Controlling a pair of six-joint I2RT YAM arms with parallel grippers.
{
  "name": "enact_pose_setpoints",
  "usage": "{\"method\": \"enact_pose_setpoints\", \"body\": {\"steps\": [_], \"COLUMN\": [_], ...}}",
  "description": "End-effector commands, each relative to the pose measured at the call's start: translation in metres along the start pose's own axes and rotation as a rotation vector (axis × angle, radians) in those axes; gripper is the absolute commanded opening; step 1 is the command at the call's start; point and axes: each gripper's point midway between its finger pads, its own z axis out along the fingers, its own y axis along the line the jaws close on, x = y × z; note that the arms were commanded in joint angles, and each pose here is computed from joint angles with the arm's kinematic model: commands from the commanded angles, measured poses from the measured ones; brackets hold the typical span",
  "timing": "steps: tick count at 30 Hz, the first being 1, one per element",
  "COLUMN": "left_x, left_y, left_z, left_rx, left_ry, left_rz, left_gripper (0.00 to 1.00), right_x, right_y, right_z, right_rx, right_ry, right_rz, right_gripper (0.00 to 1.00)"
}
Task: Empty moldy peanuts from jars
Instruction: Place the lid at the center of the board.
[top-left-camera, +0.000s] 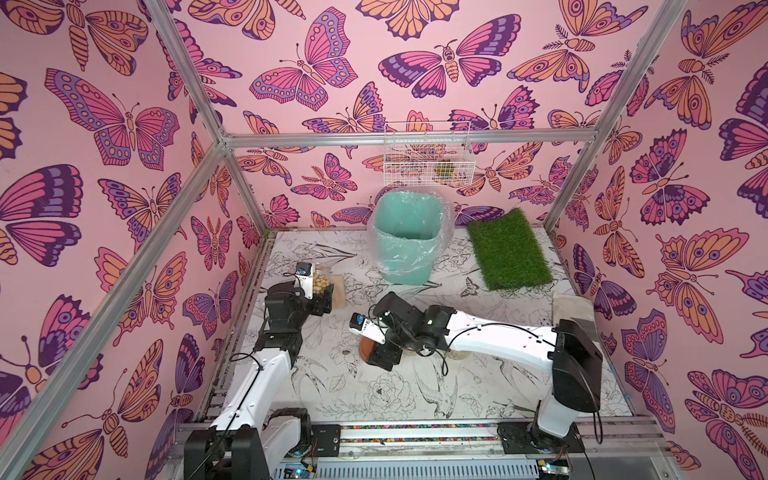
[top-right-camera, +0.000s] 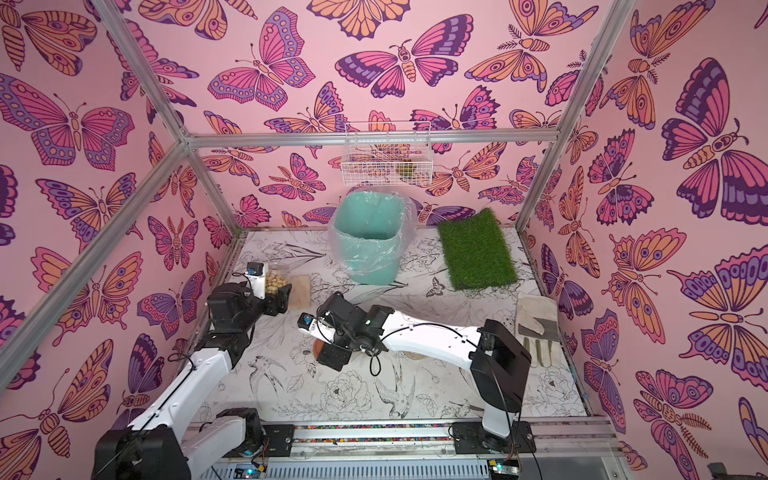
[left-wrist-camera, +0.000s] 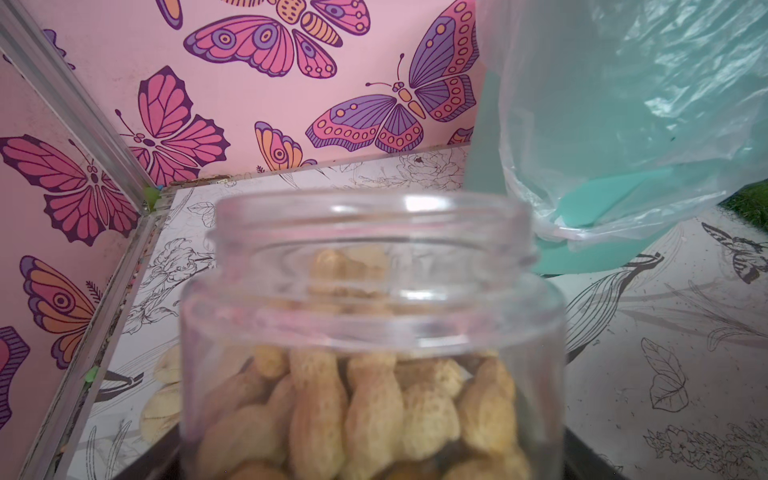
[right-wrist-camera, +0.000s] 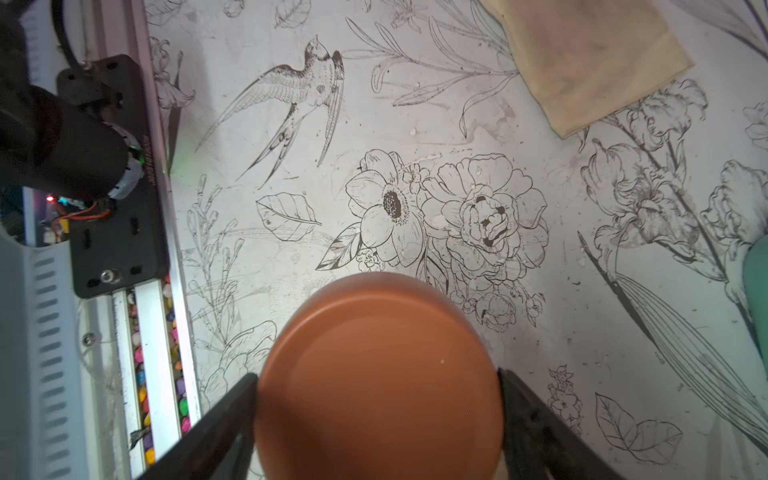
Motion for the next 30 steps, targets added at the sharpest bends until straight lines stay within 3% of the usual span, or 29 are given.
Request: {"method": "enact_pose_setpoints", "body": {"steps": [1,9,18,23,30], "left_x": [-0.031,-0.028,-0.022,-0.022,-0.022], "left_y": [0.005,0.006,0.007,0.007,0.007], "left_z": [-0.008,-0.009,-0.009,-0.009,-0.009], "left_rx": [-0.023,-0.032,-0.037,-0.037,-0.035], "left_ry": [-0.129,-0.124,-0.119,-0.121,-0.12], "left_rz": [0.012,0.025,0.014,0.015,0.019], "left_gripper": [0.0,0.0,0.0,0.0,0.0], "right_x": [-0.014,-0.001,0.014,0.023,0.032], "right_y": [-0.011,-0.016,-0.029,-0.03,-0.032], "right_z": [0.008,0.05,0.077,0.087,0.092], "right_rx": [0.061,0.08,0.145,0.15,0.166], "right_ry": [-0.009,0.072,0.161,0.192,0.226], "right_rz": [0.057,0.088,0.112,0.128,0.155], "right_gripper": [0.0,0.01,0.12,0.34,0.49]}}
